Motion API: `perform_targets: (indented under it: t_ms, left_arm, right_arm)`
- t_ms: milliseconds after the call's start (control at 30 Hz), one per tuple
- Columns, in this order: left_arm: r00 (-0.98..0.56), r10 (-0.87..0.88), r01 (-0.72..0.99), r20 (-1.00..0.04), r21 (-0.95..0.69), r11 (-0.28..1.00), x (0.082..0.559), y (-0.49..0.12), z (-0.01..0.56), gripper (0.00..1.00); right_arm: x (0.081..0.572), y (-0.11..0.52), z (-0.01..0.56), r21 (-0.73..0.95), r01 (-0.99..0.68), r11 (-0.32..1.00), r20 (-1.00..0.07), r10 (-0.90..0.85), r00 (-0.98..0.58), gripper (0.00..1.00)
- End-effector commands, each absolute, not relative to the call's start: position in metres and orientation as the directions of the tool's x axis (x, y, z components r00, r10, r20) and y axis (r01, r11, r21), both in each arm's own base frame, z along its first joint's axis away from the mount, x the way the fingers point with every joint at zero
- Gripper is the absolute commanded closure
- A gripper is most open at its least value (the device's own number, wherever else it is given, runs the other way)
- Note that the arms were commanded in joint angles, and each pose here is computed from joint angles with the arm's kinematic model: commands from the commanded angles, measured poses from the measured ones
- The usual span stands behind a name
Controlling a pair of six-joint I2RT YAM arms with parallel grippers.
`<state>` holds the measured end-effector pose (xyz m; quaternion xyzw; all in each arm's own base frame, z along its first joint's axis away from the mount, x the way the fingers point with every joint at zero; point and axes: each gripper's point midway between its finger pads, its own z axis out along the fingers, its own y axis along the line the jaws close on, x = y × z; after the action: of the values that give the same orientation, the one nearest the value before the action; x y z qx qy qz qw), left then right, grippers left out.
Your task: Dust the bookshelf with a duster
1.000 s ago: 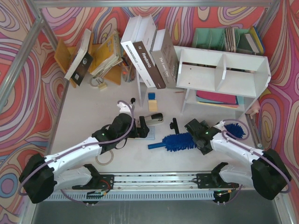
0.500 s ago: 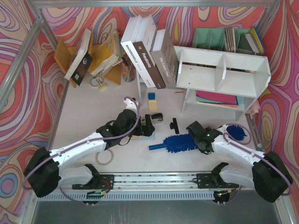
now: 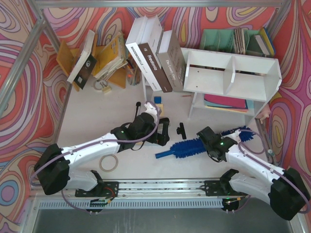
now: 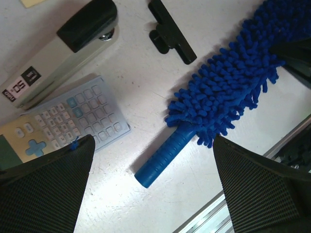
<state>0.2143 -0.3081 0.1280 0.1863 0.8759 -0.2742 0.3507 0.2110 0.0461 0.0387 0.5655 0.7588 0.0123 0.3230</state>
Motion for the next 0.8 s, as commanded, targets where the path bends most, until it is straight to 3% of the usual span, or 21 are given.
perform_targets:
  t_ms: [0,200,767]
  left_arm:
    - [-0.656,0.259,0.601,-0.709,-0.283,0.747,0.201,-0.317,0.123,0.02]
    - [-0.587,0.399,0.687,-0.705,-0.173,0.705,0.185,-0.326,0.116,0.02]
    - [-0.471,0.597,0.820,-0.650,-0.072,0.568,0.153,-0.342,0.099,0.08]
  right_arm:
    - [0.206,0.035,0.052,0.387,0.848,0.361,-0.507,0.852,-0.131,1.00]
    - [0.208,0.036,0.070,0.432,0.827,0.359,-0.497,0.860,-0.114,1.00]
    - [0.216,0.035,0.118,0.555,0.759,0.340,-0.472,0.880,-0.050,1.00]
